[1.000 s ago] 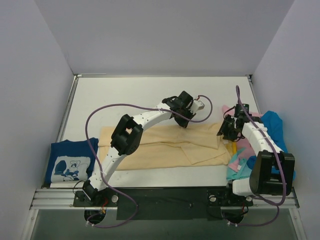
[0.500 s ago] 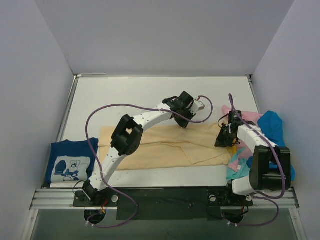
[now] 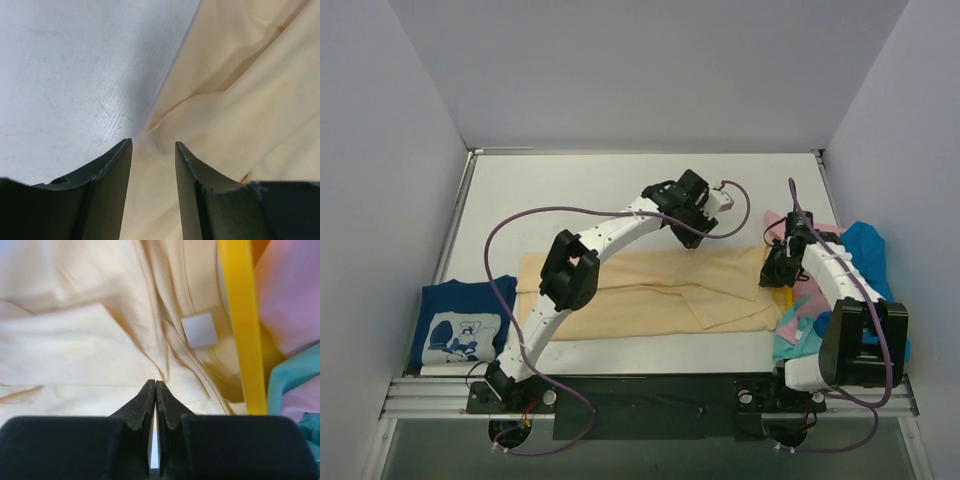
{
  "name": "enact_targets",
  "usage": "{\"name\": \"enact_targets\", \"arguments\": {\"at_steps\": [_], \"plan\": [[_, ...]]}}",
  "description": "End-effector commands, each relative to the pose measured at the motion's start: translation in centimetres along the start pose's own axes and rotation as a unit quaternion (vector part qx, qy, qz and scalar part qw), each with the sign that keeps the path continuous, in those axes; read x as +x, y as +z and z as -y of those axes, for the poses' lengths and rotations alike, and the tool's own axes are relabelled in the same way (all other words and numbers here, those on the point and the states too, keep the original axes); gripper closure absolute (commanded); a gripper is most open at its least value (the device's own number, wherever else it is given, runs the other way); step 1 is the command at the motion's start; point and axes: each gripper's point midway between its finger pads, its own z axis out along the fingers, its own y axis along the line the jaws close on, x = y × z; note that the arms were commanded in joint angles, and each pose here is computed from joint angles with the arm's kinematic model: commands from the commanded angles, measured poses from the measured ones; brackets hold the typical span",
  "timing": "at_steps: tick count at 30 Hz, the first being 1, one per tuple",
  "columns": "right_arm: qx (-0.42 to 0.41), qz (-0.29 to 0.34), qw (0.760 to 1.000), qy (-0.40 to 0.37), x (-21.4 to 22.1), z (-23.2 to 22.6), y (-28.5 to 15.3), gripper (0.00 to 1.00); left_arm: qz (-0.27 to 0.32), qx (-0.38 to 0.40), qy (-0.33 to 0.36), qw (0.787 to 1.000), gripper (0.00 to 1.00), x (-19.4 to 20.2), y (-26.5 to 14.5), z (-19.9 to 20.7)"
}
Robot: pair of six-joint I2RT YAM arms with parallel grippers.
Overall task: Fold and stack the t-shirts
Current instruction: Fold the other side of the tshirt into a rectangle, then rotate the tshirt 90 degrees
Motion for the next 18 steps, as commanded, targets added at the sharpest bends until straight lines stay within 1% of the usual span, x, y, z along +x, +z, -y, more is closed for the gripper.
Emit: {"name": "enact_targets", "arguments": {"at_steps": [1, 3, 4, 5, 6, 7, 8, 9, 10, 11, 12, 13, 14, 15, 16, 17, 18], "plan": [[0.014, 0.080, 0.996, -0.023, -5.4, -0.9, -4.3, 1.00, 0.066, -0.004, 0.033, 0.997, 0.50, -5.5, -8.1, -1.0], [0.025, 0.073, 0.997, -0.027, -6.9, -1.2, -3.7, 1.00, 0.064, 0.001, 0.031, 0.997, 0.50, -5.2, -10.0, -1.9], [0.030, 0.071, 0.997, -0.030, -7.4, -1.3, -3.7, 1.00, 0.057, -0.003, 0.022, 0.998, 0.50, -4.5, -10.5, -3.3], [0.036, 0.065, 0.997, -0.032, -8.4, -1.6, -3.1, 1.00, 0.052, -0.002, 0.025, 0.998, 0.50, -3.9, -11.8, -3.6], [0.043, 0.065, 0.996, -0.036, -9.2, -1.8, -3.2, 1.00, 0.033, -0.008, 0.014, 0.999, 0.51, -2.2, -11.8, -5.1], [0.055, 0.048, 0.996, -0.041, -9.4, -1.6, -2.1, 1.00, 0.030, -0.021, 0.018, 0.999, 0.55, -1.7, -13.3, -6.0], [0.061, 0.046, 0.996, -0.044, -10.1, -1.8, -1.9, 1.00, 0.001, -0.038, -0.002, 0.999, 0.57, 1.0, -13.3, -8.0], [0.070, 0.026, 0.996, -0.048, -9.9, -1.6, -0.7, 1.00, 0.009, -0.051, -0.001, 0.999, 0.61, 1.2, -15.0, -8.8], [0.074, 0.026, 0.996, -0.053, -10.4, -1.8, -0.8, 1.00, -0.023, -0.057, -0.030, 0.998, 0.63, 4.7, -14.7, -10.7], [0.081, 0.010, 0.995, -0.058, -10.1, -1.8, 0.2, 1.00, -0.012, -0.072, -0.039, 0.997, 0.67, 5.3, -16.2, -11.7], [0.081, 0.012, 0.995, -0.063, -10.5, -2.1, 0.2, 1.00, -0.035, -0.078, -0.068, 0.994, 0.67, 8.4, -16.2, -13.2], [0.088, -0.005, 0.994, -0.070, -10.0, -2.2, 1.1, 1.00, -0.044, -0.092, -0.093, 0.990, 0.69, 11.1, -17.1, -14.8], [0.093, -0.002, 0.993, -0.071, -10.6, -2.4, 1.2, 1.00, -0.055, -0.108, -0.104, 0.987, 0.70, 12.7, -17.7, -15.8], [0.104, -0.022, 0.991, -0.080, -9.9, -2.3, 2.1, 1.00, -0.063, -0.123, -0.120, 0.983, 0.70, 14.9, -18.6, -16.9], [0.104, -0.024, 0.991, -0.083, -10.3, -2.8, 2.3, 1.00, -0.072, -0.140, -0.129, 0.979, 0.70, 16.3, -19.3, -17.8], [0.114, -0.048, 0.989, -0.086, -9.8, -2.5, 3.1, 1.00, -0.081, -0.148, -0.148, 0.974, 0.70, 18.5, -20.0, -18.7], [0.126, -0.043, 0.987, -0.089, -10.8, -2.4, 3.3, 1.00, -0.083, -0.154, -0.156, 0.972, 0.70, 19.2, -20.5, -19.0]]}}
